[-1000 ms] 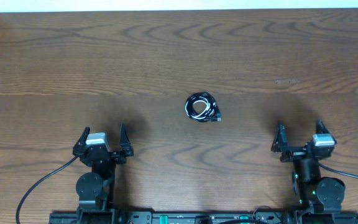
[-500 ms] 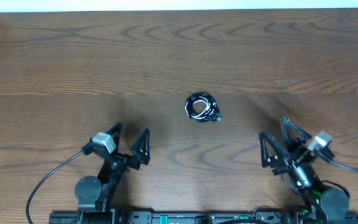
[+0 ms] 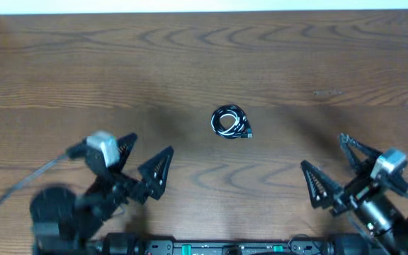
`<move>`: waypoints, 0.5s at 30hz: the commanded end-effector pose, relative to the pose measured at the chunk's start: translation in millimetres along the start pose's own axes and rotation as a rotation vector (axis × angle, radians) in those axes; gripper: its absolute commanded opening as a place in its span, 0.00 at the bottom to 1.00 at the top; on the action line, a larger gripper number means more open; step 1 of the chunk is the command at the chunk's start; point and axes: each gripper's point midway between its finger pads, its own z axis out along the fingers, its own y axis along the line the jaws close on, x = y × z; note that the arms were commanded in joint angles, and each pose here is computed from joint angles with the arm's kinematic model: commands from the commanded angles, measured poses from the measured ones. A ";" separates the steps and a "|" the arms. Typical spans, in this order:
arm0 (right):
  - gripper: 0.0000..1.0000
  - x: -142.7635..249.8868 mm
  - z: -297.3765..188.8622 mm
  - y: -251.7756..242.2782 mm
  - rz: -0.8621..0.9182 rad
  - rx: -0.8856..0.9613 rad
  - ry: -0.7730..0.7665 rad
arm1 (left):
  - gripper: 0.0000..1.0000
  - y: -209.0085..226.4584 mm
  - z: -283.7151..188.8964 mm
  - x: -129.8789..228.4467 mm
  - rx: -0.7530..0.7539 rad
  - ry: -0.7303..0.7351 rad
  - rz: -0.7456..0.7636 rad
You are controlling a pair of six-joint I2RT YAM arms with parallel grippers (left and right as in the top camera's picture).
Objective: Untangle cables
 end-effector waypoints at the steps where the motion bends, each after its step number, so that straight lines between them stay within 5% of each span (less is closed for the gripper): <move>1: 0.99 -4.7 23.4 -12.0 -0.031 0.026 0.161 | 0.98 8.4 18.6 3.4 -0.044 0.289 -0.002; 6: 0.99 20.5 60.6 -26.2 0.127 -0.032 0.452 | 0.98 35.8 47.6 23.6 -0.110 0.584 -0.179; 11: 0.99 47.7 91.0 -13.9 0.366 -0.290 0.614 | 0.98 71.7 81.9 56.3 -0.210 0.761 -0.452; 15: 0.97 87.7 117.5 -45.6 0.480 -0.231 0.736 | 0.98 94.6 100.9 82.4 -0.261 0.877 -0.563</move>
